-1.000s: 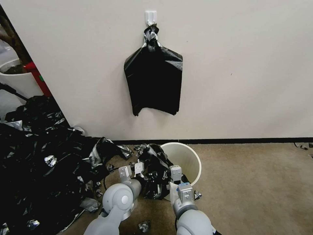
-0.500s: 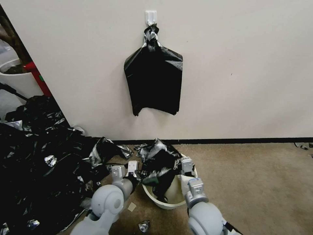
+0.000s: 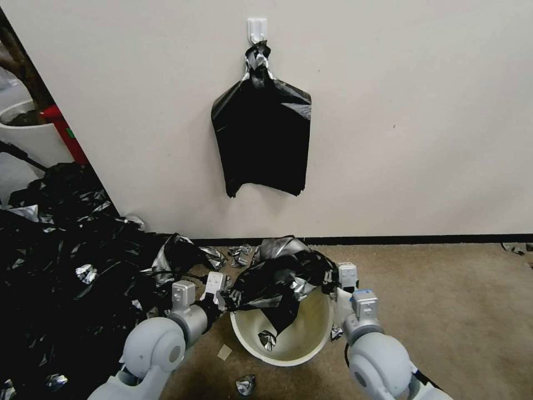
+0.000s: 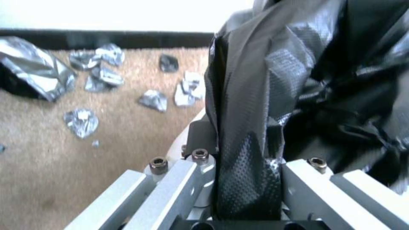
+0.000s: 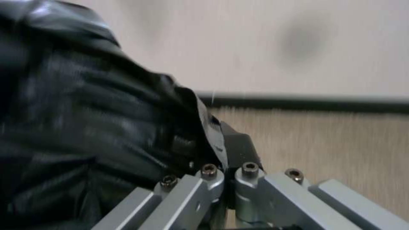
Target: Place a trash bag onto the trash bin.
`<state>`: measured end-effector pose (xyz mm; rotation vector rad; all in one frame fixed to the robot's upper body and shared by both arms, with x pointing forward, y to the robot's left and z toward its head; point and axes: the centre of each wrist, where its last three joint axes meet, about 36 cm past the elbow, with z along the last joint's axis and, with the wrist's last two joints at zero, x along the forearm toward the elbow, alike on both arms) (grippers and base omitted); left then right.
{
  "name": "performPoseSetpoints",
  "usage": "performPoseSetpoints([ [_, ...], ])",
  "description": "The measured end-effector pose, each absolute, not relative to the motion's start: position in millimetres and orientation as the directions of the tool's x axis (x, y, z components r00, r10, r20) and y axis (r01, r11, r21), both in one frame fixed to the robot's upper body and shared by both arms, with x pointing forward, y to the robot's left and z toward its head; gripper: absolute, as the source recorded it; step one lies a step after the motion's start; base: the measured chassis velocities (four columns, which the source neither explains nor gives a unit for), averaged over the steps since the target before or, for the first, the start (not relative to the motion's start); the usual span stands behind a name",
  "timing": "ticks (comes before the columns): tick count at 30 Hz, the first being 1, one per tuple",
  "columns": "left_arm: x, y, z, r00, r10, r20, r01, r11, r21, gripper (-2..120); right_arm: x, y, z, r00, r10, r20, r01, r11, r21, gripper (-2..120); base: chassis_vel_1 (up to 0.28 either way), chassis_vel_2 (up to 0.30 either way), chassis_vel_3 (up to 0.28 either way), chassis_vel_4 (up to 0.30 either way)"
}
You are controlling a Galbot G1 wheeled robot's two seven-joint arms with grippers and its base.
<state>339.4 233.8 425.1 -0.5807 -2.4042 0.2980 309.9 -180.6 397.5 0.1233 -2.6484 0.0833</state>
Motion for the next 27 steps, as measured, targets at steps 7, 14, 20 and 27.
performPoseSetpoints([
  [7,350,243,436,-0.765,0.465,0.445,0.297,0.869,-0.396,7,288,-174,414,-0.772,-0.157,0.616,-0.114,0.987,0.109,0,0.0,0.0,0.0,0.0],
  [14,360,251,441,-0.81,0.434,0.395,0.255,0.866,-0.429,7,267,-153,430,-0.673,-0.312,0.67,-0.1,0.936,0.336,0,0.0,0.0,0.0,0.0],
  [20,367,251,438,-0.834,0.388,0.392,0.215,0.883,-0.418,7,262,-143,424,-0.704,-0.3,0.644,-0.073,0.932,0.354,15,0.0,0.0,0.0,0.0],
  [27,381,247,432,-0.868,0.332,0.369,0.171,0.898,-0.406,7,233,-144,419,-0.773,-0.213,0.598,-0.158,0.977,0.144,39,0.0,0.0,0.0,0.0],
])
